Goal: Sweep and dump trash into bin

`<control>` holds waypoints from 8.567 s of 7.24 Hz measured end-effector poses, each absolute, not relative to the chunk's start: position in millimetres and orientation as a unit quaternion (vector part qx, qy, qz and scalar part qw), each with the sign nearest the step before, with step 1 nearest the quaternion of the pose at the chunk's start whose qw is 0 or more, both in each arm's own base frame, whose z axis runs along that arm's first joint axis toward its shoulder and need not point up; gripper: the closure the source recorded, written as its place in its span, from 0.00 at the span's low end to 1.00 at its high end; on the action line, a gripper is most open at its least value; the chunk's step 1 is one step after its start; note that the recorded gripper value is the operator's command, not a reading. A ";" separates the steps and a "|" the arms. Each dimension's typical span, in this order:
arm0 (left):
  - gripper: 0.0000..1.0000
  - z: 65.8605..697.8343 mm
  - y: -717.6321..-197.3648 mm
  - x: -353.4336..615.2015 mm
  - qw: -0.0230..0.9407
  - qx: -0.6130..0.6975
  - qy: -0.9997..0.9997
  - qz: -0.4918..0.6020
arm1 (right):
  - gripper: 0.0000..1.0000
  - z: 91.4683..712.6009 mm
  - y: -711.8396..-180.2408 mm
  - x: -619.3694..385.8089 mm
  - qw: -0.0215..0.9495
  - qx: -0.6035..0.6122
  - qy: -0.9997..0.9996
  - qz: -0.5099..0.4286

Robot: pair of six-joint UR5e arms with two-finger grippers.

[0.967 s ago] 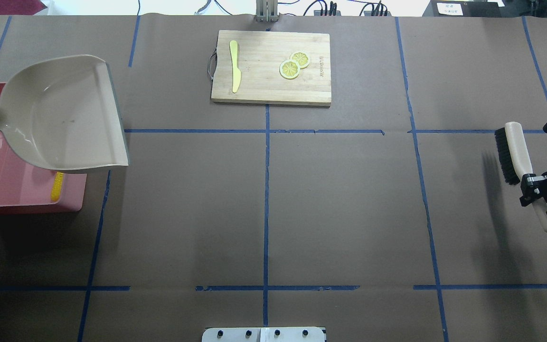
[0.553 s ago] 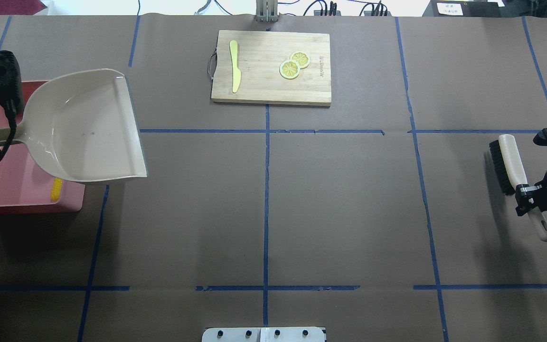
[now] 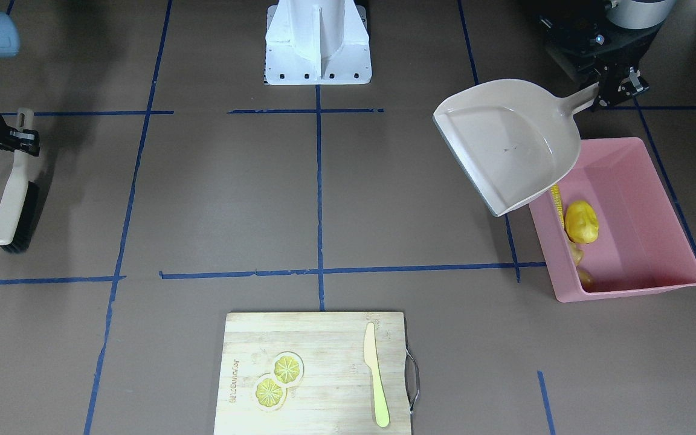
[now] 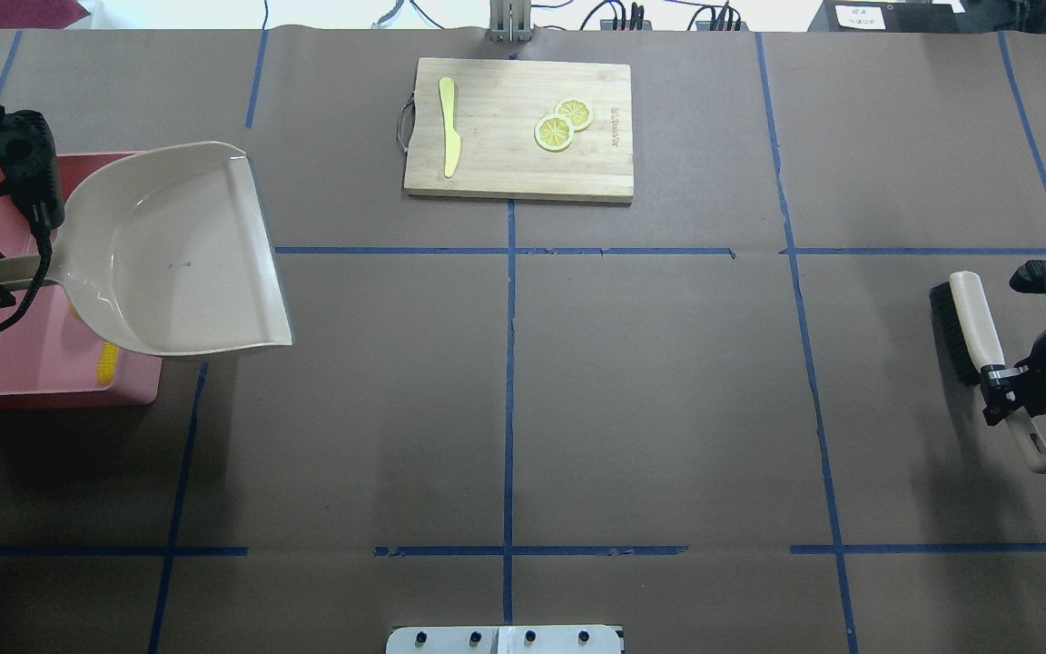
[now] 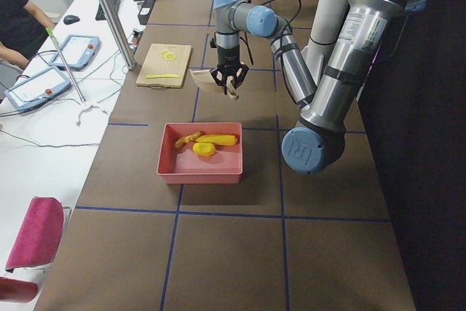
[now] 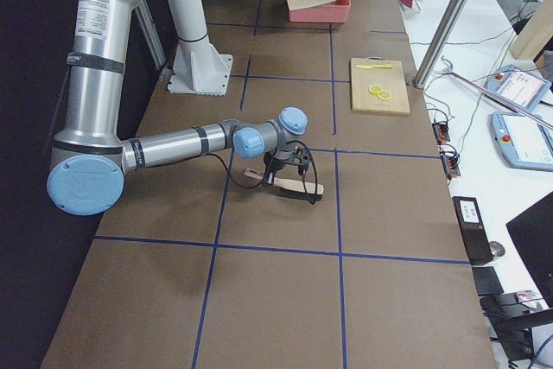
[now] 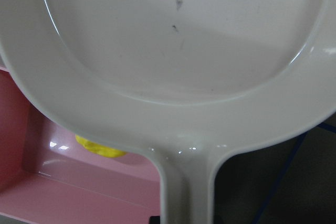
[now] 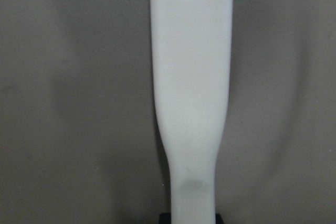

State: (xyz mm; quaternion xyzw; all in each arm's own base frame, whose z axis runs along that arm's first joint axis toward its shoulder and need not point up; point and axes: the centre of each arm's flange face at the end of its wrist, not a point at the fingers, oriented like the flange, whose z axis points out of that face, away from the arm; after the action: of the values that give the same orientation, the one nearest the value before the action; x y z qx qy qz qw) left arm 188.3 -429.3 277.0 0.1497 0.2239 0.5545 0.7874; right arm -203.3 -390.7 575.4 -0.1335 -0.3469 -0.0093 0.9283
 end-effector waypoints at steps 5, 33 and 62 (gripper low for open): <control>0.98 278.1 -427.2 195.6 0.784 0.146 0.224 0.560 | 0.01 583.1 -394.0 -206.1 0.929 -0.139 -0.343 -0.007; 0.00 292.9 -445.7 470.2 0.679 0.229 0.195 0.669 | 0.00 511.1 -506.2 -24.4 0.920 0.067 -0.387 0.019; 0.00 655.2 -498.9 -52.9 0.920 -0.042 0.391 -0.004 | 0.00 571.7 -457.3 81.0 0.913 0.029 -0.406 0.009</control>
State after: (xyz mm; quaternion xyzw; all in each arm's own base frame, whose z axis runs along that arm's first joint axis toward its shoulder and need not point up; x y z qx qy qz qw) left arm -52.9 -498.9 655.2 -0.0420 0.3908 -0.0040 0.9195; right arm 81.0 -457.3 571.7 0.0288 -0.4058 0.0090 0.9135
